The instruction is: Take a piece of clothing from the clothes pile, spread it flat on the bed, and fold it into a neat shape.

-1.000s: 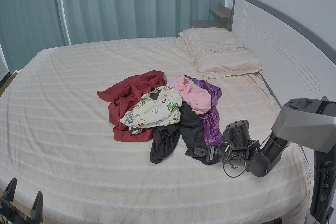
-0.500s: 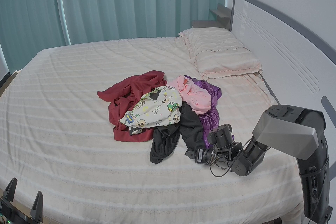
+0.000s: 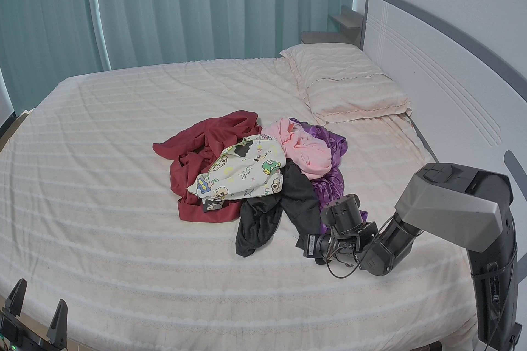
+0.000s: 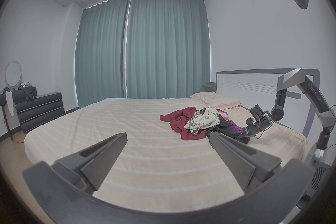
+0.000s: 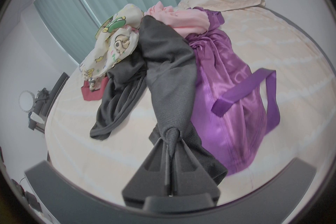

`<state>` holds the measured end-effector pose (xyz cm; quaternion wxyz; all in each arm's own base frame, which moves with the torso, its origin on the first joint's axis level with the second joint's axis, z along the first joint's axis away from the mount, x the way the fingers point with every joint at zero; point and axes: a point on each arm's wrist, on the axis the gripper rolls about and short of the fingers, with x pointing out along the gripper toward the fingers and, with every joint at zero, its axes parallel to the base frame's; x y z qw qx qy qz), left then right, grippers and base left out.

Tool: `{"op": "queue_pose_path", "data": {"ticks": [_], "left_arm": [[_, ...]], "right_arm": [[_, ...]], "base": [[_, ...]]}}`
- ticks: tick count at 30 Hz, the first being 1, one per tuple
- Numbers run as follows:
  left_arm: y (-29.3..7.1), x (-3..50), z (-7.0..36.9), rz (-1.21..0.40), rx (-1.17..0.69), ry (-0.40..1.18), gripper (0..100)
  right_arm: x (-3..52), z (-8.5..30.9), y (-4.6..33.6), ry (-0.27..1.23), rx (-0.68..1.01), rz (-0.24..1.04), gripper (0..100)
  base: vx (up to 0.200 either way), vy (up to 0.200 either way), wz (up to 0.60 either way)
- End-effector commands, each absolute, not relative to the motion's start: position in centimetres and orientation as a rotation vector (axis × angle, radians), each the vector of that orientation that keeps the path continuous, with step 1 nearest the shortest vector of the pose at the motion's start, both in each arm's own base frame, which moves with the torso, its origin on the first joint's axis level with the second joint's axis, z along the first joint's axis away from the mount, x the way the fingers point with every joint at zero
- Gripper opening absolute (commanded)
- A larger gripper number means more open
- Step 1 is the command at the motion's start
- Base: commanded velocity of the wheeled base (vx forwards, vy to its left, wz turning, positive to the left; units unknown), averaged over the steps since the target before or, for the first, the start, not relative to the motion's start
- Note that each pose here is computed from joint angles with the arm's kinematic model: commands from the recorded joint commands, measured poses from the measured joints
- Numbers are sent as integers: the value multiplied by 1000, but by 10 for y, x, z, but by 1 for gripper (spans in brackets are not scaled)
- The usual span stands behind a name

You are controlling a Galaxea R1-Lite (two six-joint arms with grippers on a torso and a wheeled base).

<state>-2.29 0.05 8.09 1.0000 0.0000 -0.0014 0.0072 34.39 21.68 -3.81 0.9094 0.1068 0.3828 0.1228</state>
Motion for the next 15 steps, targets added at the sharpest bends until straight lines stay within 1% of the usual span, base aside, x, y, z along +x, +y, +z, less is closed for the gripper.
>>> {"op": "queue_pose_path", "data": {"ticks": [1, 7, 8, 9, 11, 12, 15], "left_arm": [[0, -23, 76, 15, 0, -3, 100], [0, -23, 76, 15, 0, -3, 100], [0, -23, 76, 14, 0, -3, 100], [0, -23, 76, 14, 0, -3, 100], [0, -23, 76, 14, 0, -3, 100], [0, -23, 76, 14, 0, -3, 100], [0, -23, 76, 14, 0, -3, 100]], "right_arm": [[323, -6, 204, 812, 285, 331, 0], [282, 44, 177, 866, 489, 447, 0], [280, 45, 175, 871, 495, 449, 0], [264, 48, 166, 902, 499, 458, 0], [264, 48, 166, 902, 499, 458, 0], [239, 47, 151, 925, 503, 453, 0], [222, 36, 140, 923, 502, 450, 0]], "base": [[0, 0, 0], [0, 0, 0], [0, 0, 0], [0, 0, 0], [0, 0, 0], [0, 0, 0], [0, 0, 0]]}}
